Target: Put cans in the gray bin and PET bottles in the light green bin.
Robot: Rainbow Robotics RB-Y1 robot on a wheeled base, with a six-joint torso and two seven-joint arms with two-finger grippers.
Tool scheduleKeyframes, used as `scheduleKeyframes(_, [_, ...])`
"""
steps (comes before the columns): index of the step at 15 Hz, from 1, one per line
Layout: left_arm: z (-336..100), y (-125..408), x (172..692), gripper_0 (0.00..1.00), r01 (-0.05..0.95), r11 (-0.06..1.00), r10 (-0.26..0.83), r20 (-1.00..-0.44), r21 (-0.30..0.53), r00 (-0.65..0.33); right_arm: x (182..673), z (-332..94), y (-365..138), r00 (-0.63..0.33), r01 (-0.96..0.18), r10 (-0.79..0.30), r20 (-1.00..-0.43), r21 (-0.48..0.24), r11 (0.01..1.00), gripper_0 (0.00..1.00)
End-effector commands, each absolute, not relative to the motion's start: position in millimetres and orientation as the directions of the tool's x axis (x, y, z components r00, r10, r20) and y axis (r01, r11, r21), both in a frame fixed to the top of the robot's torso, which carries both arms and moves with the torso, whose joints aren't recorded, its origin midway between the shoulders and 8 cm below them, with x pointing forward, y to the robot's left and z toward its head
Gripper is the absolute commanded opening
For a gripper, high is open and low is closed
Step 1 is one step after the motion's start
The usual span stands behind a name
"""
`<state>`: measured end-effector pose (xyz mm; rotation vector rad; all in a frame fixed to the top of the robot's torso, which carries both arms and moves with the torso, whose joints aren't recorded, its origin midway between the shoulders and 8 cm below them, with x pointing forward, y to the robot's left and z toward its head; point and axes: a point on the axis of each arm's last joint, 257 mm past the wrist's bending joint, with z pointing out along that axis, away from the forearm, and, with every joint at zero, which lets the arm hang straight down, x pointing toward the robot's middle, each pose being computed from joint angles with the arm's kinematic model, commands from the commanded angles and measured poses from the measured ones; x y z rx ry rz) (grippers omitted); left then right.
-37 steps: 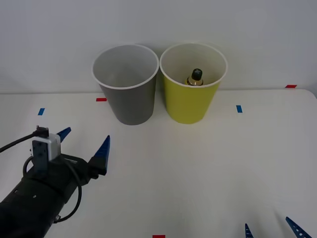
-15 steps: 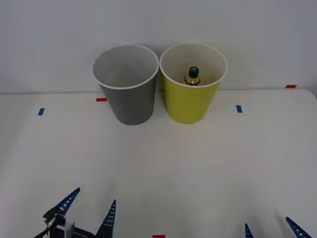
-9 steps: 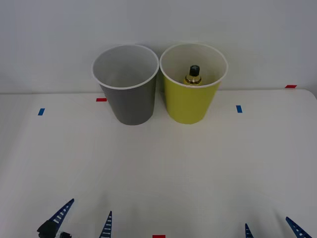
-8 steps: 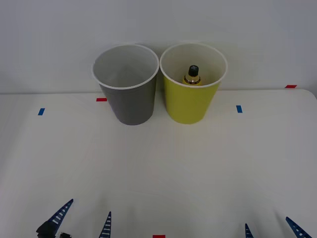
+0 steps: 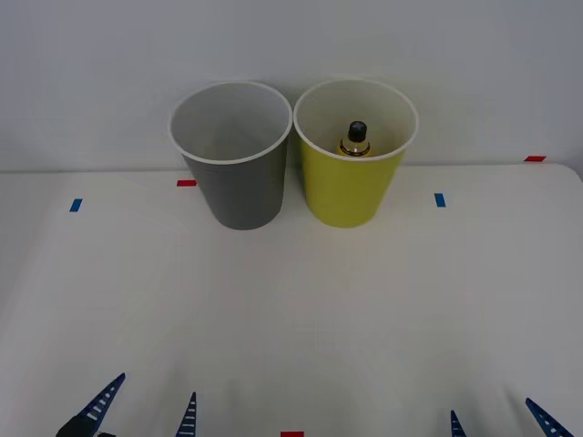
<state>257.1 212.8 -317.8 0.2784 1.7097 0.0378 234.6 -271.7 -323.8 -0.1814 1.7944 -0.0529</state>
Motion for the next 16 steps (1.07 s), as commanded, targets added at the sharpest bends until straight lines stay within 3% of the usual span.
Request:
scheduleKeyframes(1, [-323.2,214.5,248.9,1.00,0.152,0.973,0.197,-0.968,0.174,-0.155,234.6,-323.8,-271.7,-0.219,-0.095,-0.152,-0.964,-0.134,0.987,1.00])
scheduleKeyframes(16, [-323.9,216.2,247.4,1.00,0.148,0.972,0.204,-0.966,0.181,-0.158,234.6,-323.8,-271.7,-0.219,-0.095,-0.152,-0.964,-0.134,0.987,1.00])
